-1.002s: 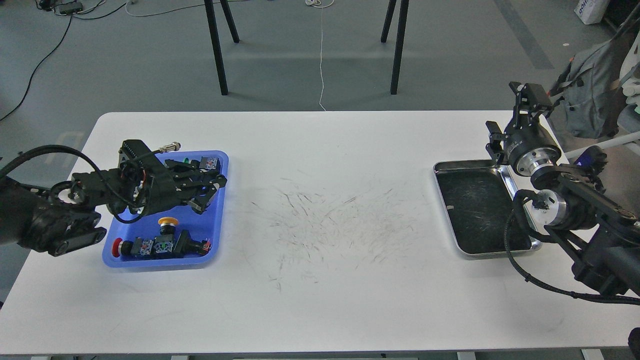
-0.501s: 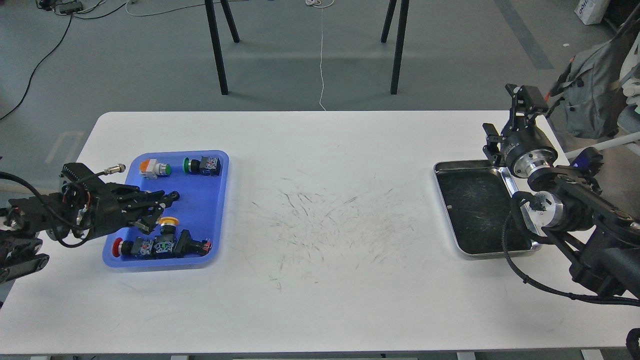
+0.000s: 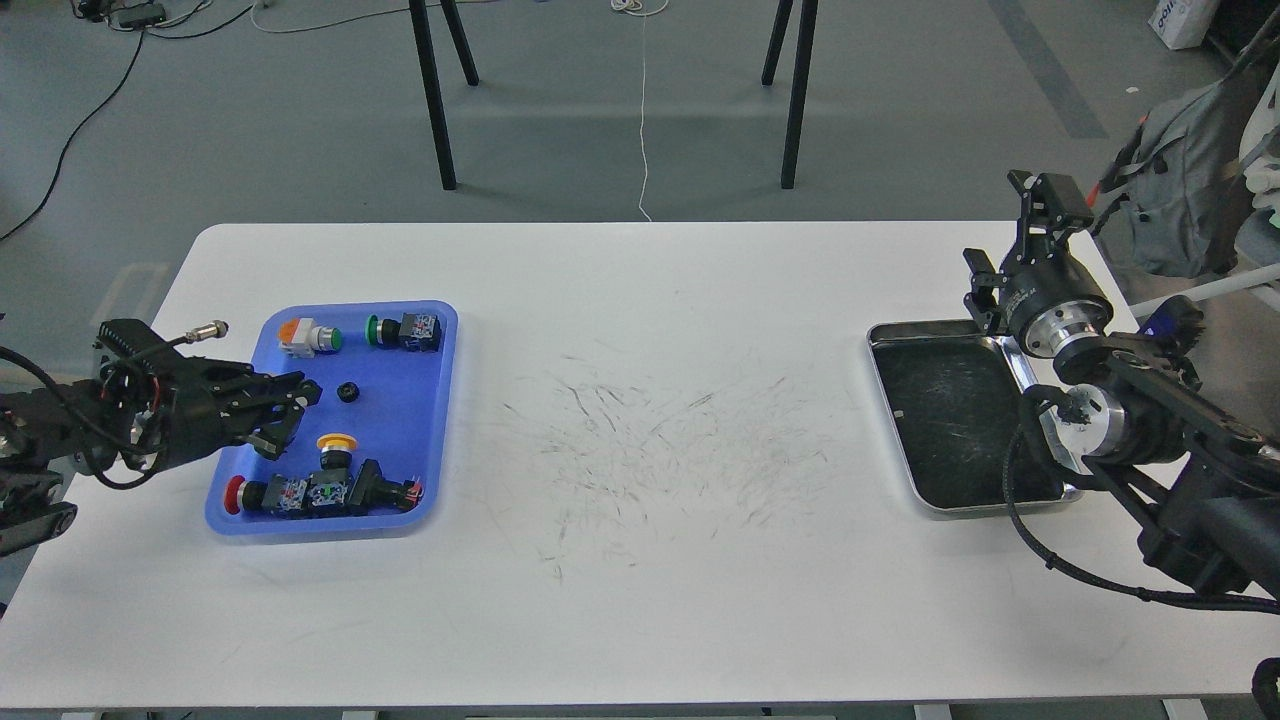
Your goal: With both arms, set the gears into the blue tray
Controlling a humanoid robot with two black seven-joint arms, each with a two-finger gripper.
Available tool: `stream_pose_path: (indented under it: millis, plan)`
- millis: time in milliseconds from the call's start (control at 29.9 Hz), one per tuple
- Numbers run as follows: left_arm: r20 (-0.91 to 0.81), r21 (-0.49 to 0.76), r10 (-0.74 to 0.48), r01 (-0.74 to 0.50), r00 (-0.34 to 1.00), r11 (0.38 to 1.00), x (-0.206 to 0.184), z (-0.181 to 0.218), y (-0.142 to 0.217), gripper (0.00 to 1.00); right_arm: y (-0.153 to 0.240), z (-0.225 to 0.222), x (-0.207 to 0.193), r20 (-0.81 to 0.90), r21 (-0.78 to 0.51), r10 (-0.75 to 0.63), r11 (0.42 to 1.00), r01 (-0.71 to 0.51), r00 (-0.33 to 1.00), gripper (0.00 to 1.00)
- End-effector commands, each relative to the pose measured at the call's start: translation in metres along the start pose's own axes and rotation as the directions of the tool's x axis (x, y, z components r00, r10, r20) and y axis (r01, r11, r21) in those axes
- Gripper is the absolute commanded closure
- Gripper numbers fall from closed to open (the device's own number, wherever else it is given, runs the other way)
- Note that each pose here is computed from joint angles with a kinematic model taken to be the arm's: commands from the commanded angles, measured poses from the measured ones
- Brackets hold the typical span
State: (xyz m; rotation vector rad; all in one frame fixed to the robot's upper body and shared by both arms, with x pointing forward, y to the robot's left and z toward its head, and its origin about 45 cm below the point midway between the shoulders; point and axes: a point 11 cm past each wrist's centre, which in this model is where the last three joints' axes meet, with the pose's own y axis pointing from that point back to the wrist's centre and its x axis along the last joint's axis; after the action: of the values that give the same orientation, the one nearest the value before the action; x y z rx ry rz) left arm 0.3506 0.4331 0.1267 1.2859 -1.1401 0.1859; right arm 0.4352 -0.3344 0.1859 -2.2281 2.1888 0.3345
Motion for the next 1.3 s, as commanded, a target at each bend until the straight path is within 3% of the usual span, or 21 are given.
stream_pose_path:
  millis: [0,267,635,869,1069,1169,1269]
  plan:
    - [-0.009,-0.004,-0.010,0.010,1.000,1.000,-0.007,0.003,0.000,0.85,0.000,0.000,0.000,0.000,-0.001,-0.001,1.000,0.001,1.000,0.02]
    - [-0.014,-0.002,-0.004,0.004,1.000,1.000,-0.006,0.003,-0.001,0.81,0.000,0.000,0.000,-0.001,-0.001,-0.001,1.000,0.001,1.000,0.02]
    - [-0.033,0.007,0.021,-0.021,0.999,1.000,0.000,0.001,0.000,0.51,0.000,0.001,-0.002,-0.001,-0.001,-0.001,1.000,0.001,1.000,0.02]
    - [-0.072,0.044,0.100,-0.097,0.992,0.994,0.018,-0.007,0.001,0.40,0.000,0.001,-0.004,0.002,-0.002,-0.005,1.000,0.005,1.000,0.02]
    - [-0.215,0.120,0.313,-0.293,0.925,0.949,0.065,-0.014,0.001,0.22,0.000,0.001,-0.004,0.001,-0.002,-0.005,1.000,0.005,1.000,0.02]
    - [-0.334,0.187,0.459,-0.419,0.824,0.888,0.099,-0.017,0.003,0.16,0.001,0.002,-0.003,-0.001,-0.003,-0.004,1.000,0.004,1.000,0.02]
    - [-0.472,0.231,0.510,-0.457,0.719,0.859,0.119,-0.018,0.002,0.12,0.001,-0.001,-0.001,-0.005,0.001,-0.004,1.000,0.004,1.000,0.02]
